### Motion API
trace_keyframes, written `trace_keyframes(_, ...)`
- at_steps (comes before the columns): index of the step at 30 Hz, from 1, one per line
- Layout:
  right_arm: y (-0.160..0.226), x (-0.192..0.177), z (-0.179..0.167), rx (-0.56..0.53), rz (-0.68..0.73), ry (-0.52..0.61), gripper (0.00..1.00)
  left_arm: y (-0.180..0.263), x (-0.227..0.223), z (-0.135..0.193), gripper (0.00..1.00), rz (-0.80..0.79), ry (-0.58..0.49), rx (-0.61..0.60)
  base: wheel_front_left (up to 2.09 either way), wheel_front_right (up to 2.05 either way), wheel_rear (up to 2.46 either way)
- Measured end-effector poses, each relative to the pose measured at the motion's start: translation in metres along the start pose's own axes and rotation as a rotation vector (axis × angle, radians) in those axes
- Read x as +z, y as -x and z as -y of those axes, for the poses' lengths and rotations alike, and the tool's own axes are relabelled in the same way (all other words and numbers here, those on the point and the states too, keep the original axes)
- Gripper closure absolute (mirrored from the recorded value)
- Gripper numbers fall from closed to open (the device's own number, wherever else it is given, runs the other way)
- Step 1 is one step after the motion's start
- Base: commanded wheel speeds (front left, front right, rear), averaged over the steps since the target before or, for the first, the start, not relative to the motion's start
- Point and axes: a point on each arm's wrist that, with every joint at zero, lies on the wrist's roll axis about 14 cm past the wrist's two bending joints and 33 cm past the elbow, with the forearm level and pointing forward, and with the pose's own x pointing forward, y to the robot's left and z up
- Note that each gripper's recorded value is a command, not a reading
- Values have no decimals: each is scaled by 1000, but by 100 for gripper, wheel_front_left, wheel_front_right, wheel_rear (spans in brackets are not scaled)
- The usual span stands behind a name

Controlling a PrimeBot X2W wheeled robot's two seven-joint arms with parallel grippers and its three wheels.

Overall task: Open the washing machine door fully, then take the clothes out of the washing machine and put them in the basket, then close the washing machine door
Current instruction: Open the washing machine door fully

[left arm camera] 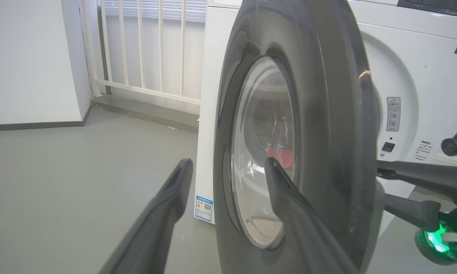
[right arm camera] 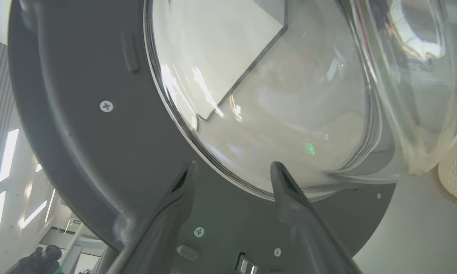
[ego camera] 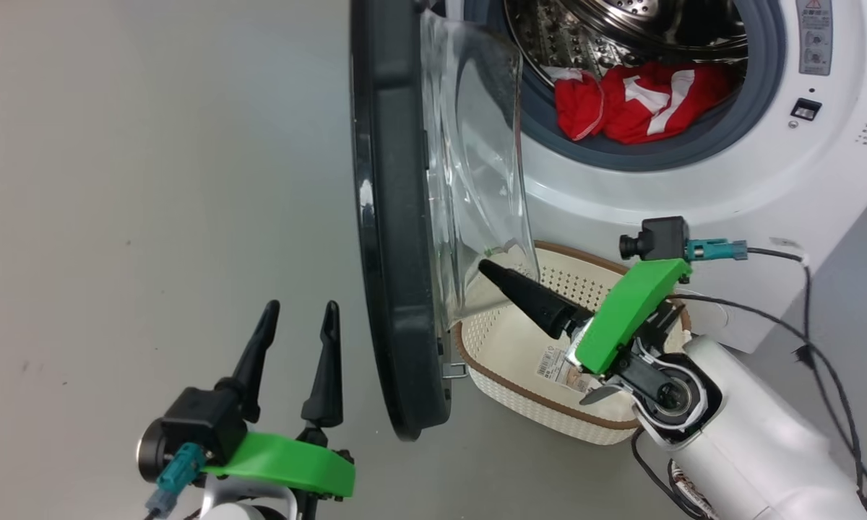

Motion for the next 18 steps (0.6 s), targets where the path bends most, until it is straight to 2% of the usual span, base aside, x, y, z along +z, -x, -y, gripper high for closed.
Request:
trace_keyframes(6, 9, 21, 12, -64, 140, 222, 0, -2, 0, 4, 0, 13, 6, -10, 0, 0, 0)
trace_keyframes(7, 9, 21, 12, -64, 140, 222, 0, -2, 0, 4, 0, 13, 6, -10, 0, 0, 0)
trace_keyframes(18, 49, 81, 32, -200, 440, 669, 0, 1, -4, 4, 0, 4, 7, -16, 0, 0, 0)
